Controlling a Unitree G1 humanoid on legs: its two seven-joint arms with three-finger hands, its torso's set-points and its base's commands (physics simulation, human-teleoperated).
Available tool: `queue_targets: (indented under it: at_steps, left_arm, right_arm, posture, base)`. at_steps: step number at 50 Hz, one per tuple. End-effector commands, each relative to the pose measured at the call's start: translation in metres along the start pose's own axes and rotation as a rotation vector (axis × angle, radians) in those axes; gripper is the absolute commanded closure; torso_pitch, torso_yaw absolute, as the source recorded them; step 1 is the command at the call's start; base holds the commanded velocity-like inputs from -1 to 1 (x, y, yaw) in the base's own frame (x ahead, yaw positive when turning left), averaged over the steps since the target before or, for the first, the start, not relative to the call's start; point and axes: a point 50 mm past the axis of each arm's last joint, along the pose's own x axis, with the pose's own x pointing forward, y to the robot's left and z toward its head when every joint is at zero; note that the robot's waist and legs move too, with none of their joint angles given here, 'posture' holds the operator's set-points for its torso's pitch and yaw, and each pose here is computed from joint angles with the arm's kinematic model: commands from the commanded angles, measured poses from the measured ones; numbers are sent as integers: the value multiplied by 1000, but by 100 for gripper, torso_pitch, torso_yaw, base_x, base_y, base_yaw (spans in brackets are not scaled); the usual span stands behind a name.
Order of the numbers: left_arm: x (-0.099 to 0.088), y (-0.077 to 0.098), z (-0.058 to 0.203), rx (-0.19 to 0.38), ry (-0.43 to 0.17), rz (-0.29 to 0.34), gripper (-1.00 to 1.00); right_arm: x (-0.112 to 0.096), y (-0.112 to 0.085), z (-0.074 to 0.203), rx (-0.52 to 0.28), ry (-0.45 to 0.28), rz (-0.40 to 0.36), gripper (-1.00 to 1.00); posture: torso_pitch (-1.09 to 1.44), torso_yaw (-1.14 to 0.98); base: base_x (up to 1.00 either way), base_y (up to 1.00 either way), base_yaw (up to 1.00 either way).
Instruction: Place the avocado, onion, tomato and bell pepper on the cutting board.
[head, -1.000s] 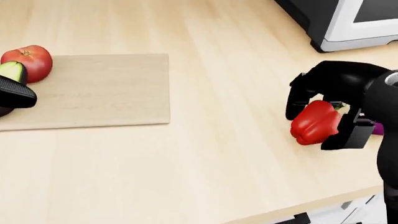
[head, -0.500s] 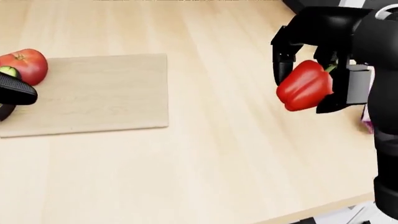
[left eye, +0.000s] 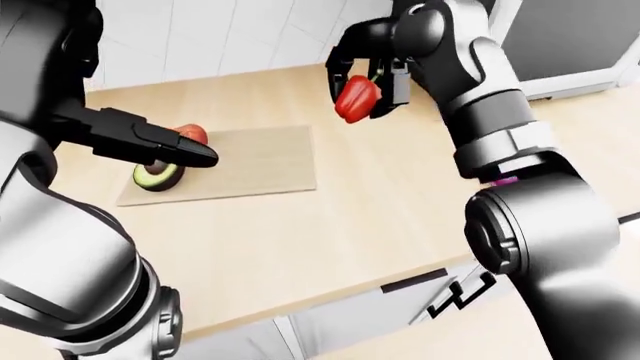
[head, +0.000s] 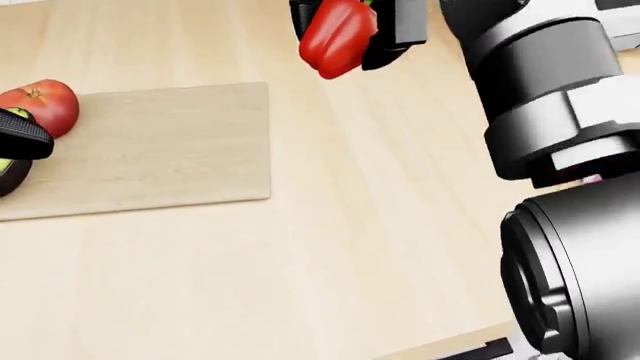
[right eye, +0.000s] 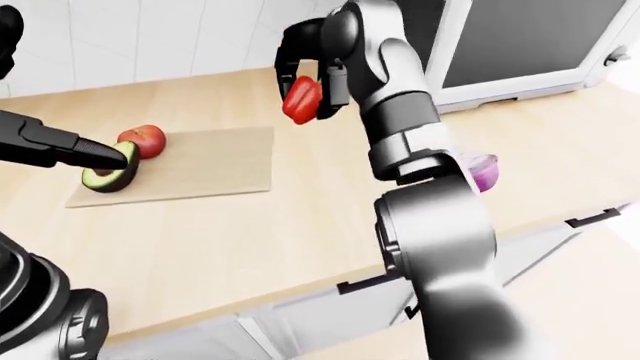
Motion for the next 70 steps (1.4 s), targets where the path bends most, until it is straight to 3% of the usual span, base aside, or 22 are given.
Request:
queue_targets:
  at_steps: [1,6,15,27,31,45,64,70]
  left_arm:
    - [-3,7,8,14,-37,43,-100]
    - [-5,8,6,20,-36,46,-100]
    - [-8,9,6,28,-34,48,-100]
    - [-8,9,7,34,-34,49,-100]
    - [-7,9,7,38,-33,49,-100]
    - [-10,9,3,44,-23,51,-100]
    - [-14,16,4,49,-21,61,-100]
    - [-15,18,4,55,-18,66,-100]
  right_arm:
    - [-12,-25,17,-28,-53,-133,100]
    - [5,-13,32,-13,-99,-112,100]
    - [15,-8,57,4,-161,-113,100]
    - [30,8,69,85,-170,-155,100]
    - [34,10,67,135,-147,-192,100]
    - [41,19,54,193,-34,-274,100]
    - [48,27,68,369,-87,-343,78]
    - [50,29,71,363,-83,-353,51]
  posture:
    - [0,-12]
    - [0,-10]
    - [0,-6]
    - [0,-6]
    - [0,-6]
    - [0,-6]
    - [0,-6]
    - [0,-6]
  base:
    - [0,0,0]
    - [0,0,0]
    - [0,0,0]
    - [0,0,0]
    - [0,0,0]
    - [0,0,0]
    - [0,0,0]
    - [0,0,0]
